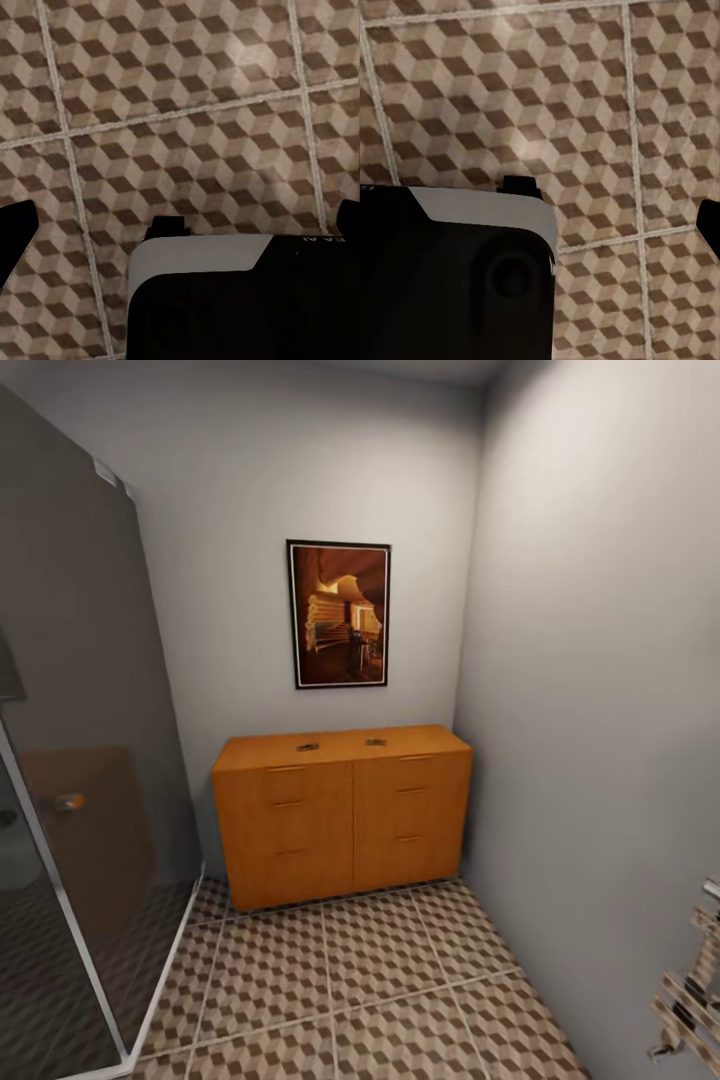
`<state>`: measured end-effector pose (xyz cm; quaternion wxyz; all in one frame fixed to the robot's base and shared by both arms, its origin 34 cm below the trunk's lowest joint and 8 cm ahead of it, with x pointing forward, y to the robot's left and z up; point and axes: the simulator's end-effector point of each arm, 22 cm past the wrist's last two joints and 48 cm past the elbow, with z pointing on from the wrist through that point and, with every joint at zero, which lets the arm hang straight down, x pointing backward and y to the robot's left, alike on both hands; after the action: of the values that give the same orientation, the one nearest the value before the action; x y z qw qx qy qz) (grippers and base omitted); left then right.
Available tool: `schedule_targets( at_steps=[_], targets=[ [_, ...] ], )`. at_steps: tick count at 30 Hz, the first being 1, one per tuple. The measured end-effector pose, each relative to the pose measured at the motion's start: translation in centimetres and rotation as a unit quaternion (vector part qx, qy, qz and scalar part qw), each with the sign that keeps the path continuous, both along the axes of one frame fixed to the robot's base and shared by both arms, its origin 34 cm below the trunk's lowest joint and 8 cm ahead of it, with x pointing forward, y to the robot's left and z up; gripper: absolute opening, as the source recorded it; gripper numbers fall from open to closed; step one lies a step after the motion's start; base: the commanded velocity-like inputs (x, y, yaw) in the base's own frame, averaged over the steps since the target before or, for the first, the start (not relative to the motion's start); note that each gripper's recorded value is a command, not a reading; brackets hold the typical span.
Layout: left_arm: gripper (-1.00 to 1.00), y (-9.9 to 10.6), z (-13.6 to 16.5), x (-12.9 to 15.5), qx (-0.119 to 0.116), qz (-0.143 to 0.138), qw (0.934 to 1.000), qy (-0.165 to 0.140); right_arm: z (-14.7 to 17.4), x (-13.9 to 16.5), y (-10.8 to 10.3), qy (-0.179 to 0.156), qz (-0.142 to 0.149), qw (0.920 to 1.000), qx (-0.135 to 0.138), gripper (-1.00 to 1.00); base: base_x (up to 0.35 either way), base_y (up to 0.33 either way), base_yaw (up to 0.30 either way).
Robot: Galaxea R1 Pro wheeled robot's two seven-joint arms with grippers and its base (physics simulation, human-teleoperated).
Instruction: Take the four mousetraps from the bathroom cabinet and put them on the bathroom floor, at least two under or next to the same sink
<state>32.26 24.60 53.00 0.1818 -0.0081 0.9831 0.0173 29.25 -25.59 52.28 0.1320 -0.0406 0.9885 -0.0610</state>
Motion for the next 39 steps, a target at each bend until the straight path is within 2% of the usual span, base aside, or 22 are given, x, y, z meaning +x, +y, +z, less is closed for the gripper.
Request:
schedule_targets(
  at_steps=[39],
  targets=[
    [1.0,-0.06,0.0,0.0,0.0,0.0,1.0,0.0,0.0,0.0,0.11,0.0,0.0,1.0,0.001,1.0,0.322,0.0,0.0]
  ],
)
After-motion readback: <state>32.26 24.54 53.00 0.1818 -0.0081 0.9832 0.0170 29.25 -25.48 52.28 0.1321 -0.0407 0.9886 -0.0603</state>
